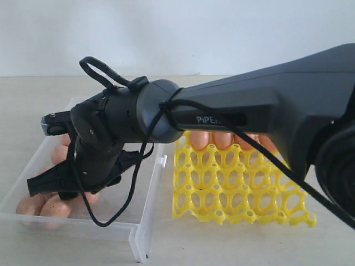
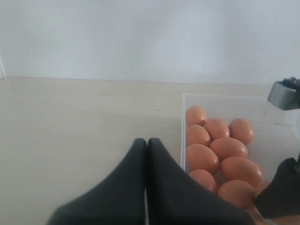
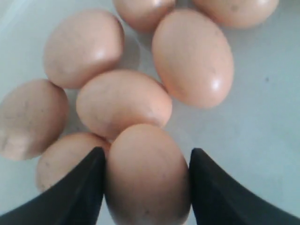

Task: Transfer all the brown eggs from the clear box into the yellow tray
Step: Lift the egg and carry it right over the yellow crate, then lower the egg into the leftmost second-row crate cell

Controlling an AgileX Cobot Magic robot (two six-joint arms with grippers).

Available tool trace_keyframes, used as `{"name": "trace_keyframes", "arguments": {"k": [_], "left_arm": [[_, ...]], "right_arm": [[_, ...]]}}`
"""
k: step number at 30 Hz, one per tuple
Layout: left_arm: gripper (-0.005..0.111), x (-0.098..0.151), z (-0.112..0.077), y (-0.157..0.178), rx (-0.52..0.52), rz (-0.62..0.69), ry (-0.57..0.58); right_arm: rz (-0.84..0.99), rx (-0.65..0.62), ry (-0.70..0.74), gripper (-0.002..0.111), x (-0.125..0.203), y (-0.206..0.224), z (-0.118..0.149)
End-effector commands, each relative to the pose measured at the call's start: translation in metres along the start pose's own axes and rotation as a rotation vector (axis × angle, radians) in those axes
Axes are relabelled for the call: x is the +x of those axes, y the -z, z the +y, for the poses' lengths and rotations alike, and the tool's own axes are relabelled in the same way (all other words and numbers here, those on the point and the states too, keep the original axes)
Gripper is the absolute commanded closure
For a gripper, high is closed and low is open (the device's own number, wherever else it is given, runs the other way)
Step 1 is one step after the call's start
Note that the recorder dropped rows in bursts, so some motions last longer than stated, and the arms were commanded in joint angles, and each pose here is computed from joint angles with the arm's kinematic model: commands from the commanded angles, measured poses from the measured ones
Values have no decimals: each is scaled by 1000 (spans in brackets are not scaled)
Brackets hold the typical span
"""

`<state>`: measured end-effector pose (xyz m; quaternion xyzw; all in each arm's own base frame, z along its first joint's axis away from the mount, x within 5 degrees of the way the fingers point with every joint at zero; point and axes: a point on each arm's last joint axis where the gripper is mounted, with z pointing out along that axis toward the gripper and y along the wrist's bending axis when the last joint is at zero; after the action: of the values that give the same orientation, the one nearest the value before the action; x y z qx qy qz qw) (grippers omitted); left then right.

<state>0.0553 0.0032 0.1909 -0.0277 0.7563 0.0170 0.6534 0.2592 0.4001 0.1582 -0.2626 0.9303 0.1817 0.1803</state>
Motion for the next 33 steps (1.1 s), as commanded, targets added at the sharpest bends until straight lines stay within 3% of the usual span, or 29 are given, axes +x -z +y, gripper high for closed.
{"name": "trace_keyframes", "arguments": {"k": [1, 9, 20, 25, 30, 33], "left_arm": [[111, -1, 0, 0, 0, -1, 5], [111, -1, 0, 0, 0, -1, 5], [111, -1, 0, 0, 0, -1, 5], [111, -1, 0, 0, 0, -1, 5], [111, -1, 0, 0, 0, -1, 5], [111, -1, 0, 0, 0, -1, 5]], "right_arm": [[-139, 17, 112, 108, -19, 24, 0], [-350, -19, 91, 108, -46, 69, -20], [-622, 19, 113, 109, -10, 132, -95], [-574, 115, 12, 109, 23, 131, -147], [-507, 181, 120, 109, 43, 123, -160], [-509, 188, 104, 109, 47, 121, -162]]}}
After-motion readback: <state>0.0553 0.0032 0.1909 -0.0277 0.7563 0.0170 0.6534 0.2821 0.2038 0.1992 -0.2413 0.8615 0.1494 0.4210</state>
